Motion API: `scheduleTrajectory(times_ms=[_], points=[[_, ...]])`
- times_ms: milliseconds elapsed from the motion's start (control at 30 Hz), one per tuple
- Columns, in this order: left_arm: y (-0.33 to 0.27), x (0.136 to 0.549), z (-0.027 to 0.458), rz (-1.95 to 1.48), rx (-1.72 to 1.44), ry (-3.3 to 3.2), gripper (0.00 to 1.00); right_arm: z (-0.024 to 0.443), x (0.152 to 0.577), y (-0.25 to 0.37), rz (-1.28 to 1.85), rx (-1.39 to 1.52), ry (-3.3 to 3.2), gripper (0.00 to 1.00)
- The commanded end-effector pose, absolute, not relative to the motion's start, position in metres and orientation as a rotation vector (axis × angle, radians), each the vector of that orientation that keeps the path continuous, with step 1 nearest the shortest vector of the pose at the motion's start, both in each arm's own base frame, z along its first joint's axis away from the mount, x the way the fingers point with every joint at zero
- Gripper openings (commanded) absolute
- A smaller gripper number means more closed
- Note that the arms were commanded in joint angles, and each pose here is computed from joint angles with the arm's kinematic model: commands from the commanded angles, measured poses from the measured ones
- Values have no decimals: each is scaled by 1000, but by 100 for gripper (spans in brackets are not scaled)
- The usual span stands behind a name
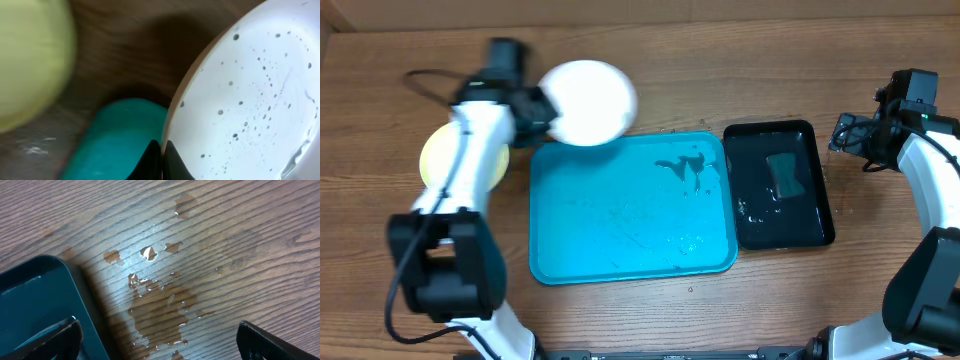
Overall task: Clean dirty plates on tray and stack at the side
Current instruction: 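Carry the white plate left and lower it onto the plate stack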
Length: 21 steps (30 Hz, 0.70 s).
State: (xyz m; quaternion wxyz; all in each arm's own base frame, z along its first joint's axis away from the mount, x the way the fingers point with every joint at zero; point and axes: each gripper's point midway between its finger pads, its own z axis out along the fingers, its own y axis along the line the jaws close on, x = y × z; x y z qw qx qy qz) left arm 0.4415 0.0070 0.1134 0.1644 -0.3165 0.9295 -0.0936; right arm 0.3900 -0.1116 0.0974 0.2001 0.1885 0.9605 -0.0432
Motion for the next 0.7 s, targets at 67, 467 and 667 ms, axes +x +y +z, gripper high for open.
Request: scheduleTrajectory(times_ms=[67,467,667], points=[[120,410,109,-134,-1280,2549,4,101,393,-111,-113,527,2670,100],[237,336,105,233,-1634,2392,4,101,393,-111,-113,527,2670,100],[230,339,91,230,-1613,2407,5,101,393,-111,-113,527,2670,100]])
